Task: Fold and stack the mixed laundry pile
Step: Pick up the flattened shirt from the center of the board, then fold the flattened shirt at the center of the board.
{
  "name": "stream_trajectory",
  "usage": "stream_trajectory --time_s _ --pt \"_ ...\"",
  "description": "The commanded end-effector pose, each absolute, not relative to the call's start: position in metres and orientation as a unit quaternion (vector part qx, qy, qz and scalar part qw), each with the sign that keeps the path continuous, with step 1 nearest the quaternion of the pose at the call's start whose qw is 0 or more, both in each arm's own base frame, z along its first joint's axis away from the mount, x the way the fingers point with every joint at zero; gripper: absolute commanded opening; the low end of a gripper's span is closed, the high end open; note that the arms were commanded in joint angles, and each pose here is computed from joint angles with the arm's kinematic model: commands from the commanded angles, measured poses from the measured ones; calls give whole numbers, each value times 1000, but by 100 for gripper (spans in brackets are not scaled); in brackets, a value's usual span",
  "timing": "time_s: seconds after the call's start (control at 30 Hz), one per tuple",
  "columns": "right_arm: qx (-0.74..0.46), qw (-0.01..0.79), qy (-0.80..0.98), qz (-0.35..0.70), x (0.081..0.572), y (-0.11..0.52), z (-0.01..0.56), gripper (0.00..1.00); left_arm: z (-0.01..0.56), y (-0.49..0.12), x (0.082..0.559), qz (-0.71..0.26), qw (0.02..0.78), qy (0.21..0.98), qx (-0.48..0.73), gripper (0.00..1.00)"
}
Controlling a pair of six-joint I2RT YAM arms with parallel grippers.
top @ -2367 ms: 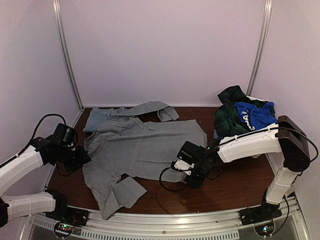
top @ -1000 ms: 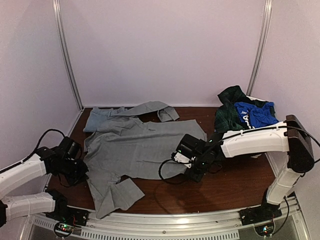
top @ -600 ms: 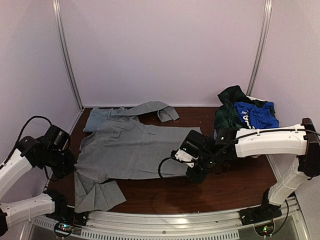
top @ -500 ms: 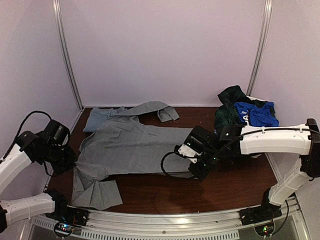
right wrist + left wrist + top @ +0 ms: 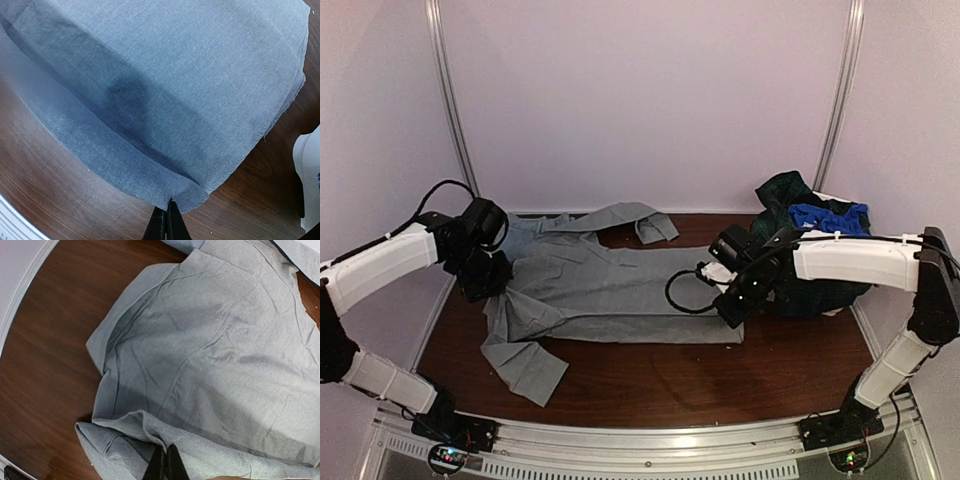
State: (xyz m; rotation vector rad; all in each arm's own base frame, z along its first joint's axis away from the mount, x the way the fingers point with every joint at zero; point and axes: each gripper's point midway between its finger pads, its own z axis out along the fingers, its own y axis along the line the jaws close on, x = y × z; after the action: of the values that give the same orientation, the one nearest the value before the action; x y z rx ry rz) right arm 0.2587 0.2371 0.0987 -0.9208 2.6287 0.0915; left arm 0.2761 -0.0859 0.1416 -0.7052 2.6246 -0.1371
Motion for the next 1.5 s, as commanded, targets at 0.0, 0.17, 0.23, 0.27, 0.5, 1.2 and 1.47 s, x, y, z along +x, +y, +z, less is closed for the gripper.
stream_trajectory --time_s 0.0,0.17,0.23,0.27,0.5,1.2,1.47 --pt "-322 190 927 33 283 241 101 0 137 -108 318 -62 227 948 -212 0" --pt "-321 182 929 12 306 237 84 0 111 -113 337 -50 212 954 -206 10" --pt "-323 170 931 -10 312 234 73 0 104 -107 343 -46 204 955 -209 11" --pt "-324 162 932 -18 312 232 67 0 102 -104 346 -49 202 955 -209 11" --pt "-303 166 937 -48 313 219 69 47 123 -38 345 -60 243 940 -229 34" --pt "-322 156 929 90 298 274 47 37 18 -40 305 -160 151 938 -269 30" --pt "-319 130 936 78 291 266 26 37 23 -16 276 -103 131 934 -317 0"
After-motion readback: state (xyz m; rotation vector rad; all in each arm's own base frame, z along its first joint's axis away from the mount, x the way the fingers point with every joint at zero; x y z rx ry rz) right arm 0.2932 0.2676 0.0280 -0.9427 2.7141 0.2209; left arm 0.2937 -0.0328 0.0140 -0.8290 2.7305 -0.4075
